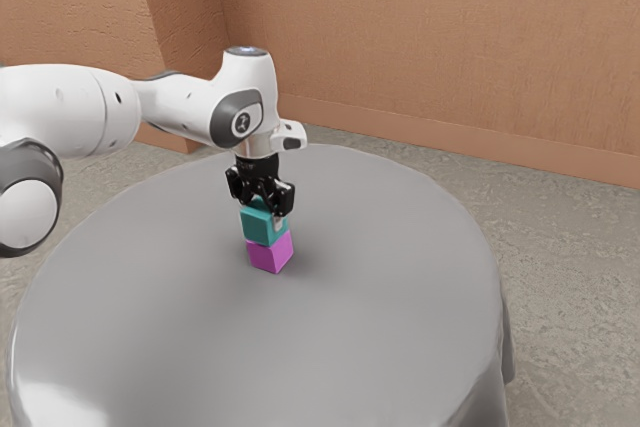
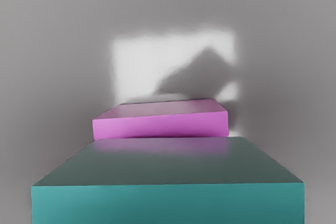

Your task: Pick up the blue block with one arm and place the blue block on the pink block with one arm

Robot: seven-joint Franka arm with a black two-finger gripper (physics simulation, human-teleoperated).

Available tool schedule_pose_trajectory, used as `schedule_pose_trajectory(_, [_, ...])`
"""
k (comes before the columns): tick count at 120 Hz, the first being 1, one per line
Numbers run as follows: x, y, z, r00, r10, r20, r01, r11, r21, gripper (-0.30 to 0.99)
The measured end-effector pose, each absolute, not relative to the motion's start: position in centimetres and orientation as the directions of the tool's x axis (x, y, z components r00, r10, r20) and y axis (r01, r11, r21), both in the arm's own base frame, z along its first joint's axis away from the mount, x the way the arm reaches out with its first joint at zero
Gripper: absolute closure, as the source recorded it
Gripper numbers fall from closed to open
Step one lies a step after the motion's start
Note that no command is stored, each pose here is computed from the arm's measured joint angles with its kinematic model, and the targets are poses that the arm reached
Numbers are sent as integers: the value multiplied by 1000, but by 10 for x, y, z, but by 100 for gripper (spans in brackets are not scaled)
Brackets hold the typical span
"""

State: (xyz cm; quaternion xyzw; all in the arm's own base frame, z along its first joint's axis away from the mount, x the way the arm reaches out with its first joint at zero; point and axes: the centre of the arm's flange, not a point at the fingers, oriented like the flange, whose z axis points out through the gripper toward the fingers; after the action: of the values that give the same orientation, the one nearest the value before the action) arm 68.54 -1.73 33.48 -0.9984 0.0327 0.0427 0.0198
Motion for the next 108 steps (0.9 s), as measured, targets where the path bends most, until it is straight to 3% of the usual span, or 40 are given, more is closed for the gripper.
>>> schedule_pose_trajectory(24, [685, -17, 333, 994, -60, -89, -63, -997, -36, 28])
schedule_pose_trajectory(60, [685, -19, 335, 995, -59, -86, -62, -998, -33, 7])
schedule_pose_trajectory(86, [664, -25, 411, 997, -75, 0, -75, -997, -15, 3])
schedule_pose_trajectory(108, [653, -15, 422, 998, -64, -9, -64, -998, -7, 1])
